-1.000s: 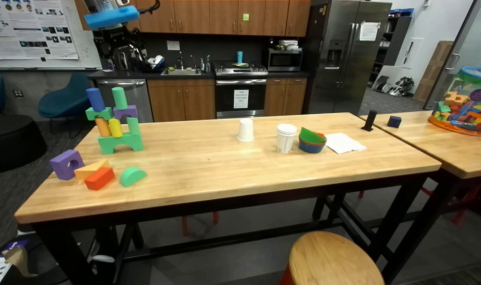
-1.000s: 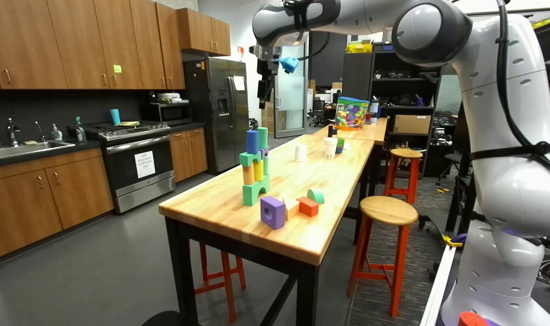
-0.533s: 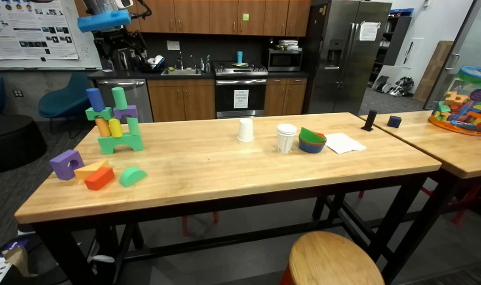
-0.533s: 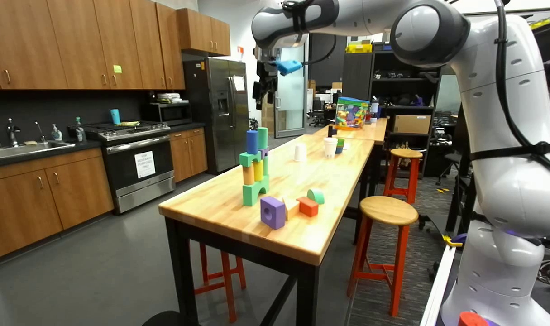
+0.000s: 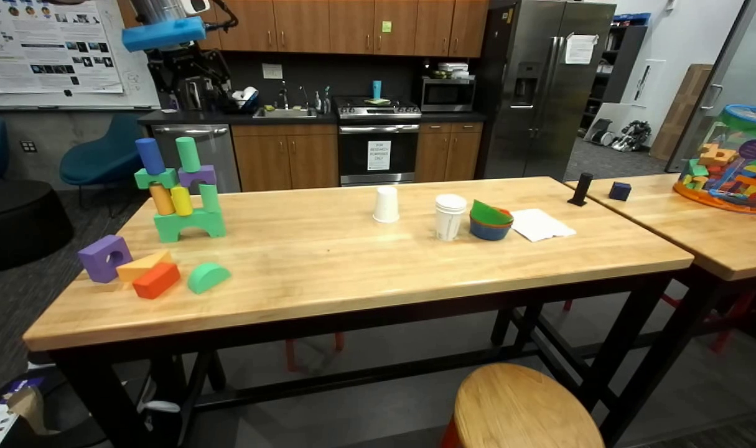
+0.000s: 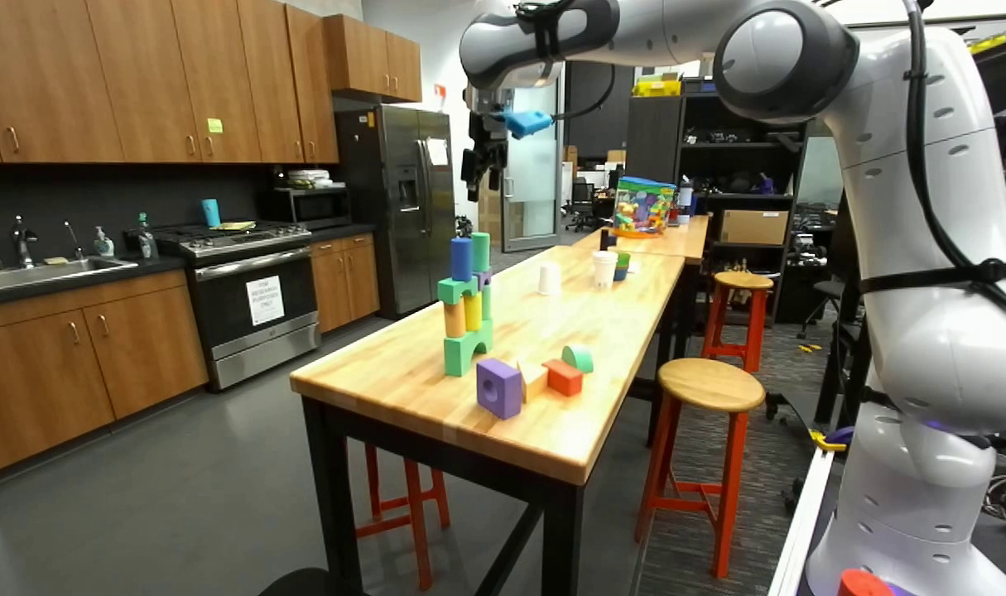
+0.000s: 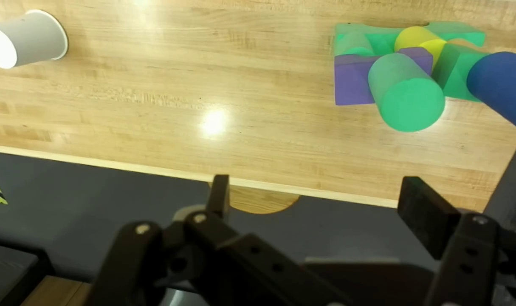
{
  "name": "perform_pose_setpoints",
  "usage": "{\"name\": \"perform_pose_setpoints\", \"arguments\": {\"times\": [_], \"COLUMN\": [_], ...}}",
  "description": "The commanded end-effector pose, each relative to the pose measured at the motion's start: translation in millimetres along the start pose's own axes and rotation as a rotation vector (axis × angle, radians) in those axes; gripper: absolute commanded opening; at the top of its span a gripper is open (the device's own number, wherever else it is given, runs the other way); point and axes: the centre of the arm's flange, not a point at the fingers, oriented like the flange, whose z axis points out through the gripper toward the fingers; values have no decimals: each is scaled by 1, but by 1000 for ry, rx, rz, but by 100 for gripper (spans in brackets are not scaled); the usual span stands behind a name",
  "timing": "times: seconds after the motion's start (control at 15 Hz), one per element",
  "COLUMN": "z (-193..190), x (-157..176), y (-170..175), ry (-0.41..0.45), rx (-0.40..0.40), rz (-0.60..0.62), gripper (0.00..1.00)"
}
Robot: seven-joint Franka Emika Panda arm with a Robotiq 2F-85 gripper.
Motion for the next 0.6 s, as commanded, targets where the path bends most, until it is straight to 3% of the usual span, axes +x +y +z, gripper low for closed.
{"name": "perform_pose_setpoints", "arguments": {"times": [0.0,0.27,0.4,0.53], "z": [-8,-24,-34,-41], "x": [-4,-7,-12,-22], "y": [3,4,5,4], "ry": [39,138,108,73], "rx": [-8,-57,32,54], "rz": [103,244,148,80], "gripper": [100,100,100,100]}}
